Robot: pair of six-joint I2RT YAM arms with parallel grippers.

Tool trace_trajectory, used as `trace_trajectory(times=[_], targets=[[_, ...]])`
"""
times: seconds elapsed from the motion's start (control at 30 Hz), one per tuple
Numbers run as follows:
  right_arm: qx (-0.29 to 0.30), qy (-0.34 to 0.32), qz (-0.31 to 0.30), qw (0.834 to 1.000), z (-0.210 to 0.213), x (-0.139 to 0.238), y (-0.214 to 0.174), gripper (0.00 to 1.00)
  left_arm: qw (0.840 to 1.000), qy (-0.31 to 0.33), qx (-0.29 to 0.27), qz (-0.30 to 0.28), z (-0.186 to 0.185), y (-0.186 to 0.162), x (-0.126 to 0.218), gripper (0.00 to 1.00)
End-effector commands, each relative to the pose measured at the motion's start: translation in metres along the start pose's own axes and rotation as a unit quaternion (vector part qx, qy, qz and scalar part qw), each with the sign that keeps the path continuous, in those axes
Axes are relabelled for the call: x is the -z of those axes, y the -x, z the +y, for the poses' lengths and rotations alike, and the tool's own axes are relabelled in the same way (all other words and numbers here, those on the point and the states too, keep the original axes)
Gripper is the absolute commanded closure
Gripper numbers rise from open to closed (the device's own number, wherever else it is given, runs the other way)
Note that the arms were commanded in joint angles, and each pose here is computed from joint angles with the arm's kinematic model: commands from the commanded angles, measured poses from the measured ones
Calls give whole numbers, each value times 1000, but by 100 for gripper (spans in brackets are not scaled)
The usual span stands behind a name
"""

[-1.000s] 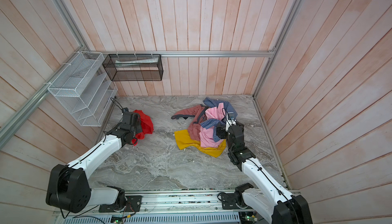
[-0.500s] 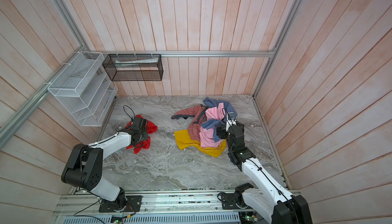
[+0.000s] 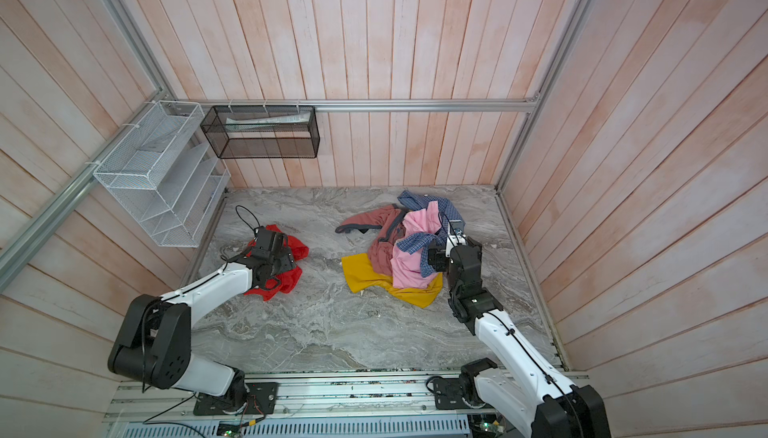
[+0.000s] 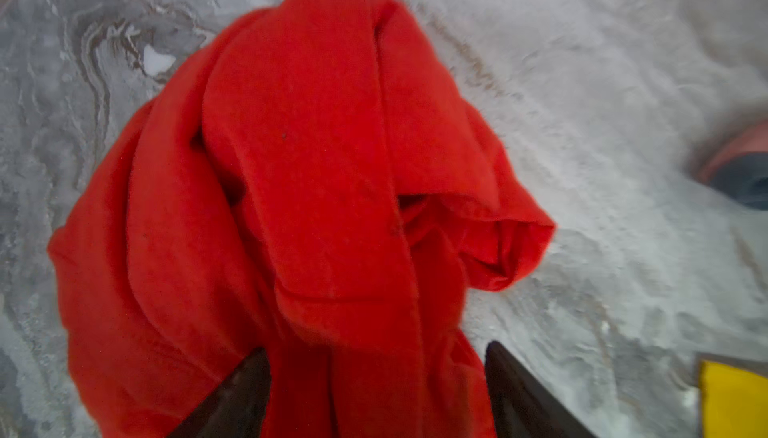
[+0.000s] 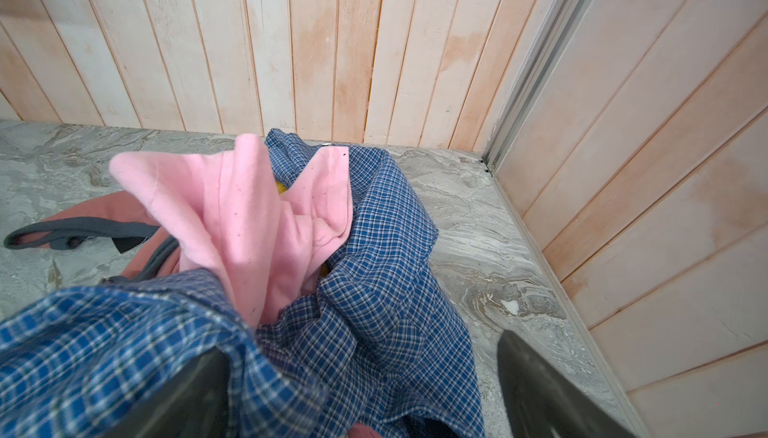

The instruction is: Pick out a specific cloth from the pile

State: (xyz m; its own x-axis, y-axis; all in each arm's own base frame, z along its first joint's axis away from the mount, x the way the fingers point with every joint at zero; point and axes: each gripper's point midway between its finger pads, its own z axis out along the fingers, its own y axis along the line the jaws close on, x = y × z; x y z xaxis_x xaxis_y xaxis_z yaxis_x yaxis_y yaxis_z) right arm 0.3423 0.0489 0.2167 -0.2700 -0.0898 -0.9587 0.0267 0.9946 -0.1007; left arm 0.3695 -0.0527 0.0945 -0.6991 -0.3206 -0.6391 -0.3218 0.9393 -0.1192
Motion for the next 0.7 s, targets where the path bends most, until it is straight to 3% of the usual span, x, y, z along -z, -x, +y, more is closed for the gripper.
trace_trajectory(times=[0.0, 0.2, 0.67], targets=[[2, -22, -2, 1000, -12, 4, -3, 2, 998, -44, 9, -44, -13, 19, 21, 9], [-6, -17, -23, 1000, -16, 8, 0, 2, 994, -46, 10, -94, -4, 37, 49, 0], [-58, 53, -124, 989, -3, 36, -2, 2, 991, -26, 18, -131, 30, 27, 60, 0]])
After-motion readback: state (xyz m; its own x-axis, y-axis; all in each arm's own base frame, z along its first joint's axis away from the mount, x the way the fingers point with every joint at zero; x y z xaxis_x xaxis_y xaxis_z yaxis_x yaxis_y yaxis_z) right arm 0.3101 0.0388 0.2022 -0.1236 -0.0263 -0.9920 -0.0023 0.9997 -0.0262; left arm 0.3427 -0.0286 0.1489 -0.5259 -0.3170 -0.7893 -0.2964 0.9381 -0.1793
